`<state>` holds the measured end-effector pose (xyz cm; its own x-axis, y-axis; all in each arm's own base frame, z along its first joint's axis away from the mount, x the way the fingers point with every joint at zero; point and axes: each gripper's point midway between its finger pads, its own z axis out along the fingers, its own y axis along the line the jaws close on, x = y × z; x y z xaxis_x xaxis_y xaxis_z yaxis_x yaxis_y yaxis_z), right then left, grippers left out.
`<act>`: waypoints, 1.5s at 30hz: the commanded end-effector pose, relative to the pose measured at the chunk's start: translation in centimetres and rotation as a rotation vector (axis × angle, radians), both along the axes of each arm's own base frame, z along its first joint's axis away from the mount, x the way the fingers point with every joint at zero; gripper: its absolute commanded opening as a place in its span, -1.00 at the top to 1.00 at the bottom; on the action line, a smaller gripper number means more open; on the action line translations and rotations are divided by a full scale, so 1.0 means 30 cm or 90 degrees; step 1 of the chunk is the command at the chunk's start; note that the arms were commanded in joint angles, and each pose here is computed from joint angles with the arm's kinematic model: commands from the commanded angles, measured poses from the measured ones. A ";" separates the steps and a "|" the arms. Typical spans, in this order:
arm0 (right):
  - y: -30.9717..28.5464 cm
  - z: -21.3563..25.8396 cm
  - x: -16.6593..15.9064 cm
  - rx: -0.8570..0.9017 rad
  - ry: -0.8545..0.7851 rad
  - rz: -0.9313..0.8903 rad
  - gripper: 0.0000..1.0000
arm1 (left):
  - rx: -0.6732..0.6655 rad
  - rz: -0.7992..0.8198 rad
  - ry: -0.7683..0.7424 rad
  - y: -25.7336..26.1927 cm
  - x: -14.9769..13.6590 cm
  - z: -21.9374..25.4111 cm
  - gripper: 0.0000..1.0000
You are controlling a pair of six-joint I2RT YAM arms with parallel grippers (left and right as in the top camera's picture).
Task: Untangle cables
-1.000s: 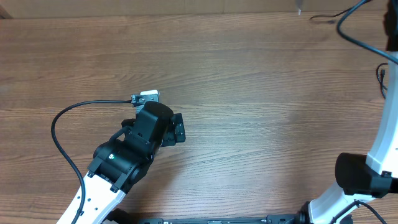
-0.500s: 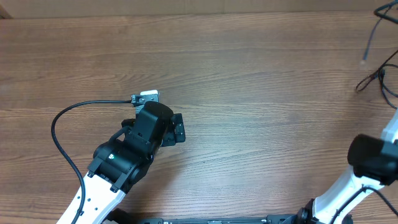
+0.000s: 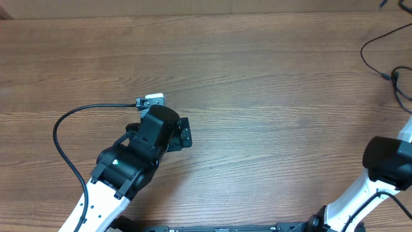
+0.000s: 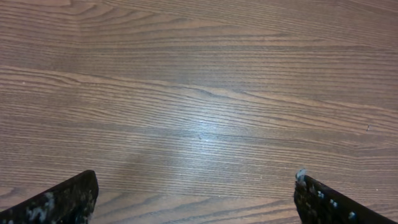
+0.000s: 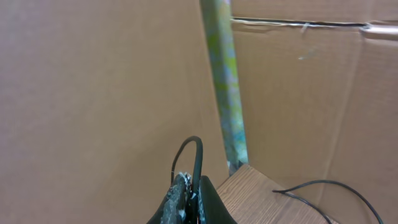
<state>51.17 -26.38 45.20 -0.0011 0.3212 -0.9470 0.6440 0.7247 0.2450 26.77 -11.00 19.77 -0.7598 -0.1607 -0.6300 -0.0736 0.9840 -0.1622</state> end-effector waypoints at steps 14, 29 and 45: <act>-0.055 -0.662 0.053 0.168 0.297 -0.009 0.92 | 0.014 0.000 -0.008 0.009 0.010 0.010 -1.00; 0.064 -0.656 -0.017 0.225 0.347 0.060 -1.00 | 0.014 0.000 -0.008 0.009 0.010 0.010 -1.00; 0.517 -0.281 -0.348 0.286 0.333 0.256 -1.00 | 0.014 0.000 -0.008 0.009 0.010 0.010 -1.00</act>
<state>41.80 -14.69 35.47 -0.5618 0.5590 -0.6099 0.5667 0.7971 0.2085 26.77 -11.00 19.77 -0.7598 -0.1607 -0.6300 -0.0736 0.9840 -0.1622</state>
